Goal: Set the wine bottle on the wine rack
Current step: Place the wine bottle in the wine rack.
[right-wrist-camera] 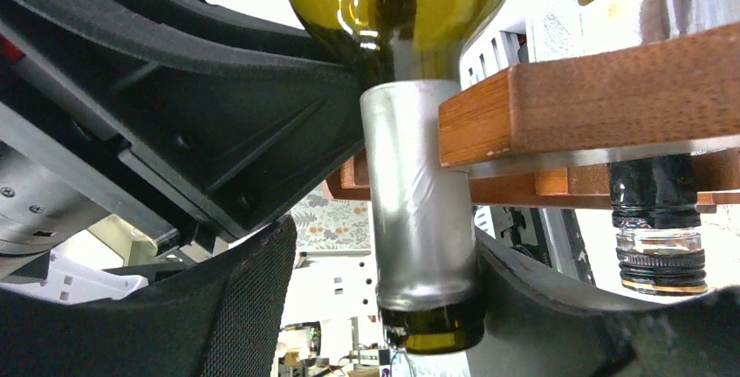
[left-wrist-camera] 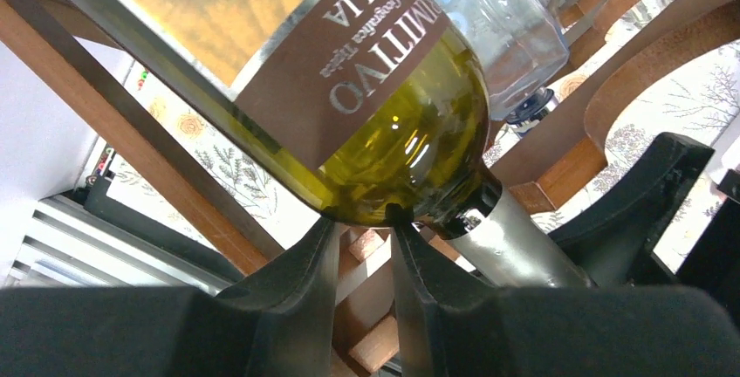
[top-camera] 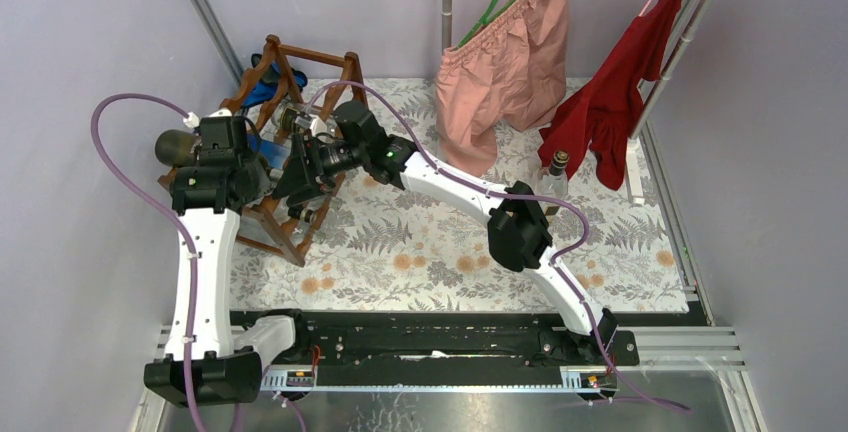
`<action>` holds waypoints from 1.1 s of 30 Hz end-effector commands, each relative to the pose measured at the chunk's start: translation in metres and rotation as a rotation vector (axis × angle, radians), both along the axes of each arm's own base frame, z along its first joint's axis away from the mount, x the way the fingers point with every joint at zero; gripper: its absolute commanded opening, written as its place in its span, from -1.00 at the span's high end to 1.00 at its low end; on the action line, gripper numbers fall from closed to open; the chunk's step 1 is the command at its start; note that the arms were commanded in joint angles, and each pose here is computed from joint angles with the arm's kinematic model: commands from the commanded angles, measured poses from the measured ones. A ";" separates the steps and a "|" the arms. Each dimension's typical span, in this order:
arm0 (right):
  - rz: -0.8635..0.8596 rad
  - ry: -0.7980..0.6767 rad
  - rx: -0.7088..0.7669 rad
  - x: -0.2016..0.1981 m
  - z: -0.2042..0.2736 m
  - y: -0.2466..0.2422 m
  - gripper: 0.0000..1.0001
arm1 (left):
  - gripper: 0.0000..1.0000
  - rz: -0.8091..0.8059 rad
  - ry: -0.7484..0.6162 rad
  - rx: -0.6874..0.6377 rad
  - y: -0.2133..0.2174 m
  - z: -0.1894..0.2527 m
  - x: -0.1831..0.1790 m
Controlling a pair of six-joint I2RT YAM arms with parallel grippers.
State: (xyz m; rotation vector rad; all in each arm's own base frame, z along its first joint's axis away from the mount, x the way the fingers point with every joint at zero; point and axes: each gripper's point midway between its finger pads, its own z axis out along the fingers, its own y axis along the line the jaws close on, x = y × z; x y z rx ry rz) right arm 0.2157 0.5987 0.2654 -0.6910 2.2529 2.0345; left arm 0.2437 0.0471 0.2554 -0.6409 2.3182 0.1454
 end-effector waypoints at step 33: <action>0.107 -0.316 0.138 -0.014 0.059 -0.040 -0.75 | 0.23 -0.148 -0.228 -0.085 -0.030 0.095 -0.005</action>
